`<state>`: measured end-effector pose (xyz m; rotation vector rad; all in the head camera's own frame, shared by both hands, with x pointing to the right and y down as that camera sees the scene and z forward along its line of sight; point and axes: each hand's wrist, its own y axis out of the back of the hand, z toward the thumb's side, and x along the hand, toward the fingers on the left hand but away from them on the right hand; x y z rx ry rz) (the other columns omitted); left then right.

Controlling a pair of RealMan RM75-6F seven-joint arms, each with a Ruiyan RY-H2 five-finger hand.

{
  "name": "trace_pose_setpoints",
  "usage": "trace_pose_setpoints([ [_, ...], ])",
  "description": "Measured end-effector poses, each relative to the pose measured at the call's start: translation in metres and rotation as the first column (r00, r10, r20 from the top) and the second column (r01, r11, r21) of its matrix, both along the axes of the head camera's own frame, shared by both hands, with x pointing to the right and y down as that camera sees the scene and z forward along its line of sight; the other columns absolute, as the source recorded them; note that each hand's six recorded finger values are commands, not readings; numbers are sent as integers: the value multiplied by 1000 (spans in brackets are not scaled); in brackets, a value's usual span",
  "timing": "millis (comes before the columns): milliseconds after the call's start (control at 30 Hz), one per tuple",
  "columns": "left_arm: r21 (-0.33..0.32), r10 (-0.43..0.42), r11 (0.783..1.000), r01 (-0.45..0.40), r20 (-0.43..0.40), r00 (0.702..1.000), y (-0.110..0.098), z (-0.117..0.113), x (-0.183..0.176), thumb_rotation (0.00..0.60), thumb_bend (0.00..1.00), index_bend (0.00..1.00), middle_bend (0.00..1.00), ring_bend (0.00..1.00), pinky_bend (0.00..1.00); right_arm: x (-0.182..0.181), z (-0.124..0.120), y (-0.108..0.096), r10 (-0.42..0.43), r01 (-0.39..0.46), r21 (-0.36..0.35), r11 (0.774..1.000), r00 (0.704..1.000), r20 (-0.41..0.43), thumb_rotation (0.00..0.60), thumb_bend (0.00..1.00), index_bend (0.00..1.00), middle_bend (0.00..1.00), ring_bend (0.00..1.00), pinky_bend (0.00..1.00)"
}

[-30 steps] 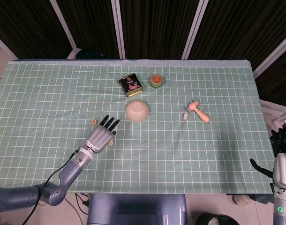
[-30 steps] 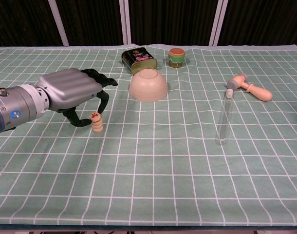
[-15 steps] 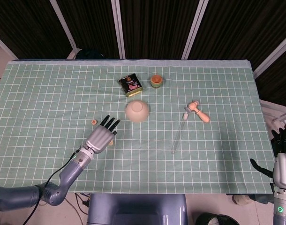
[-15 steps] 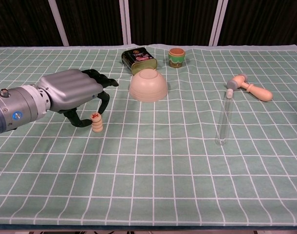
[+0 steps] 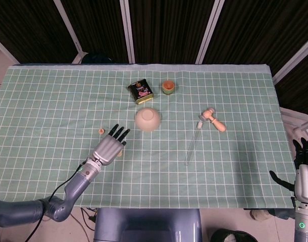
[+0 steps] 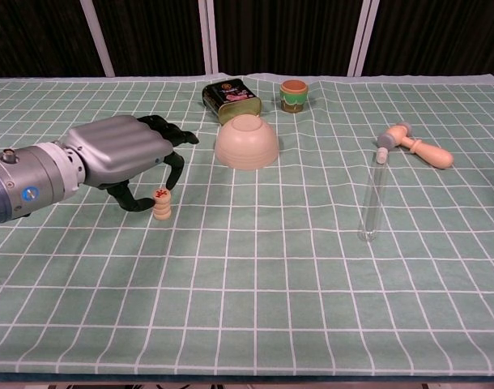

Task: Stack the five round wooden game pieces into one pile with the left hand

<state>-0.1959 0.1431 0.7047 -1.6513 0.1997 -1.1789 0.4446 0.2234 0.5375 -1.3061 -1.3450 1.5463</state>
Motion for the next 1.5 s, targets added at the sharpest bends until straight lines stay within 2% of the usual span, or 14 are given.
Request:
trace_pose_setpoints([
  [367,23,-6,1000,6,-16,1000,-3,-9,-1,600,314,426,12,0,0,0,0,0,-2,2,3,1000,1000,-3,600,233,89,13,0,0],
  [567,70,-65,995,66,-18,998,-22,-22,-19,600,261,385,6,0,0,0,0,0,1,-1,1,1000,1000,-2,600,233,90,13,0,0],
  [767,109,-164,980,164,-9,986,-53,-32,-44,600,236,375,5,0,0,-2,0,0,-3,3,6,1000,1000,-5,600,233,90,13,0,0],
  [1000,106,-265,960,259,48,963,-77,-13,-78,600,236,378,5,0,0,-2,-1,1,-1,1,7,1000,1000,-7,600,232,89,13,0,0],
  [1200,82,-329,943,322,79,941,-87,12,-96,600,236,383,5,0,0,-2,0,1,4,-4,6,1000,1000,-4,600,233,90,13,0,0],
  [1500,47,-321,947,318,72,944,-84,30,-84,600,236,408,5,0,0,0,0,0,12,-12,8,1000,1000,-4,600,232,89,13,0,0],
])
